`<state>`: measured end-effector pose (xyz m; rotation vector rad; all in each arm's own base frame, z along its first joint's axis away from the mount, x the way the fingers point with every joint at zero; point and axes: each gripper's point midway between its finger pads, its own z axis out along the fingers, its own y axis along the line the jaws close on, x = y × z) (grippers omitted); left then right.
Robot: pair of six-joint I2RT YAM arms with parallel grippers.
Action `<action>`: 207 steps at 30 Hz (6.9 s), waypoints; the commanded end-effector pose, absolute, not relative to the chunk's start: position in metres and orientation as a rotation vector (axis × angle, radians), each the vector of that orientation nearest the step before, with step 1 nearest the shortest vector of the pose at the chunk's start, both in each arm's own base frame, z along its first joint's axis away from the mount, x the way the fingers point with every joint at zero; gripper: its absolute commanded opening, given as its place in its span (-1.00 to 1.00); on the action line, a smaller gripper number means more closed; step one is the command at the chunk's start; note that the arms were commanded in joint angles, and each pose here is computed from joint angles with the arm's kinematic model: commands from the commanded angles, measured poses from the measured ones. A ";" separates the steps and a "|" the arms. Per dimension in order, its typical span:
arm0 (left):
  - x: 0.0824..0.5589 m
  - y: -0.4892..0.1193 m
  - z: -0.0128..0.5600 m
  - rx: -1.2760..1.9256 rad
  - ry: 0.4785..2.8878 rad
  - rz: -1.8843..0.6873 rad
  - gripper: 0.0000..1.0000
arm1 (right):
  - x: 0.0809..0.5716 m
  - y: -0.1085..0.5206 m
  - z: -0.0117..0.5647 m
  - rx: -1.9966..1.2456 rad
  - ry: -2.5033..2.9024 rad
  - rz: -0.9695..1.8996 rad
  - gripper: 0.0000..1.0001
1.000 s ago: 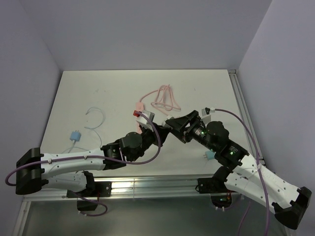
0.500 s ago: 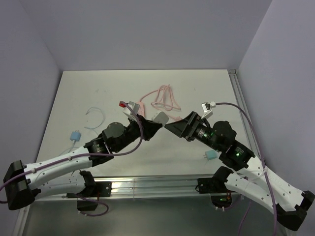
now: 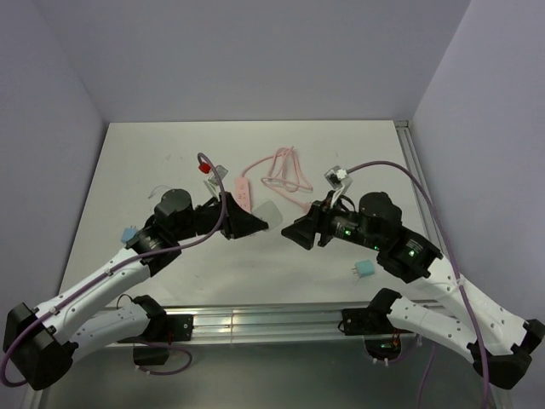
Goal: Insert the plug
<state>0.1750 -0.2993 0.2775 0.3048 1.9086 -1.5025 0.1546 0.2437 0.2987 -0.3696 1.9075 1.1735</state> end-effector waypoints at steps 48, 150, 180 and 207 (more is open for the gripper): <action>0.102 -0.277 0.320 0.539 1.588 -1.898 0.35 | 0.108 0.300 0.310 -0.811 1.711 1.647 -1.00; 0.138 -0.243 0.310 0.253 1.629 -1.555 0.99 | 0.141 0.310 0.342 -0.593 1.765 1.719 -1.00; 0.221 -0.084 0.212 -0.778 1.889 -0.472 0.99 | 0.332 0.377 0.189 -0.025 2.403 0.306 -1.00; 0.229 -0.092 0.192 -0.719 1.932 -0.429 0.99 | 0.294 0.364 0.105 -0.154 2.593 0.092 -1.00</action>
